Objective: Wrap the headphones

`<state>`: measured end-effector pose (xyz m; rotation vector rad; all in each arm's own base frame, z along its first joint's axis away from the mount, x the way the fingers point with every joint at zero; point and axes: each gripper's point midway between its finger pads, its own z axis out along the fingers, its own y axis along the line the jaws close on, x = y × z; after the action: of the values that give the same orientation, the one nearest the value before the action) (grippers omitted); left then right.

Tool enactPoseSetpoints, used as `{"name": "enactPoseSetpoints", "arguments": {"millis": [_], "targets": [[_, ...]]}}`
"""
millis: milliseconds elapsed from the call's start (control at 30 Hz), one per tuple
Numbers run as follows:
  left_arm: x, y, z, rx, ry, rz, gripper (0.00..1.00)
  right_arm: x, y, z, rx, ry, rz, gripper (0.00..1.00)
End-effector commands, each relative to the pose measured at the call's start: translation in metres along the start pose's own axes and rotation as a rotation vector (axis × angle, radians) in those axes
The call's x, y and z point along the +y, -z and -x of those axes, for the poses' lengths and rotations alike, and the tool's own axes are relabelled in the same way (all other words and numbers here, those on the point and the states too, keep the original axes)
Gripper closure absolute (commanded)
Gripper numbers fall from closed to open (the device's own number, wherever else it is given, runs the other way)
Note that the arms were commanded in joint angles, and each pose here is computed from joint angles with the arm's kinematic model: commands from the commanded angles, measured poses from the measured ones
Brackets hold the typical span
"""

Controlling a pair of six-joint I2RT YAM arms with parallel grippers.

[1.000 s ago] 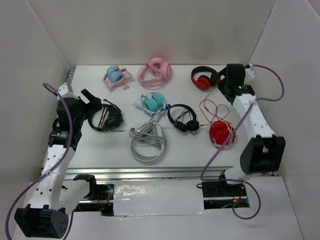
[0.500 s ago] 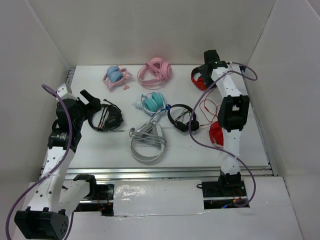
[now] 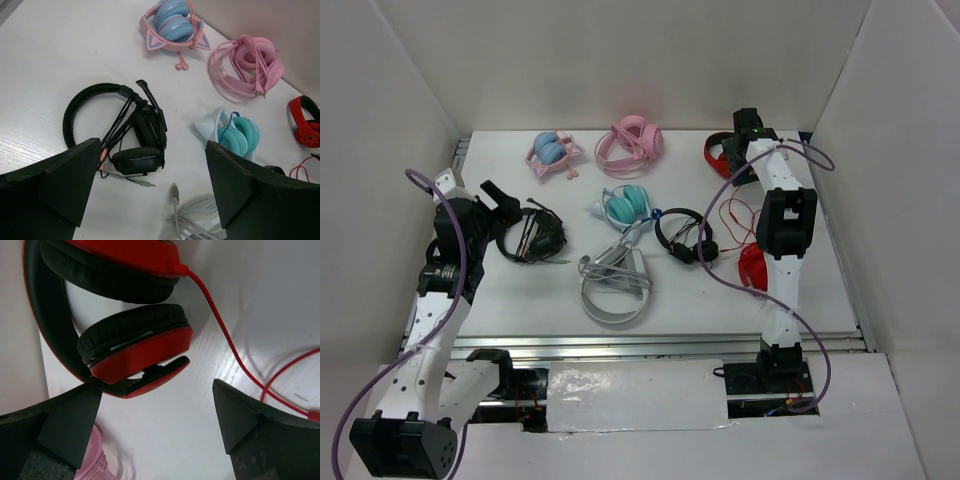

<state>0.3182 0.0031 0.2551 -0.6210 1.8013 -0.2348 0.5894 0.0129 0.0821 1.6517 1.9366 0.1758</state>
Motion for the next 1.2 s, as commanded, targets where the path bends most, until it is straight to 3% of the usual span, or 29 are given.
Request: {"name": "enactPoseSetpoints", "arguments": {"millis": [0, 300, 533, 567, 767, 1033, 1167], "targets": [[-0.004, -0.002, 0.011, -0.05, 0.012, -0.018, 0.01, 0.009, -0.02, 0.009, -0.013, -0.043, 0.021, 0.02], [-0.008, -0.01, 0.007, -0.037, 0.016, -0.033, 0.01, 0.036, -0.024, 0.019, -0.033, -0.057, 0.127, 0.06], [-0.003, -0.017, 0.005, -0.026, 0.014, 0.001, 0.02, 0.024, -0.05, 0.007, -0.014, -0.019, 0.098, 0.29], [-0.002, -0.018, 0.006, -0.028, 0.018, 0.007, 0.02, 0.02, -0.053, 0.005, -0.009, -0.015, 0.084, 0.34], [-0.004, -0.015, 0.008, -0.036, 0.026, 0.002, 0.03, 0.018, -0.04, 0.005, -0.033, 0.023, 0.108, 0.97], [-0.009, -0.005, 0.014, -0.048, 0.042, -0.021, 0.05, 0.043, 0.014, 0.026, -0.118, 0.167, 0.244, 1.0], [-0.011, -0.001, 0.015, -0.051, 0.044, -0.039, 0.06, 0.031, 0.054, 0.03, -0.157, 0.276, 0.302, 1.0]]}}
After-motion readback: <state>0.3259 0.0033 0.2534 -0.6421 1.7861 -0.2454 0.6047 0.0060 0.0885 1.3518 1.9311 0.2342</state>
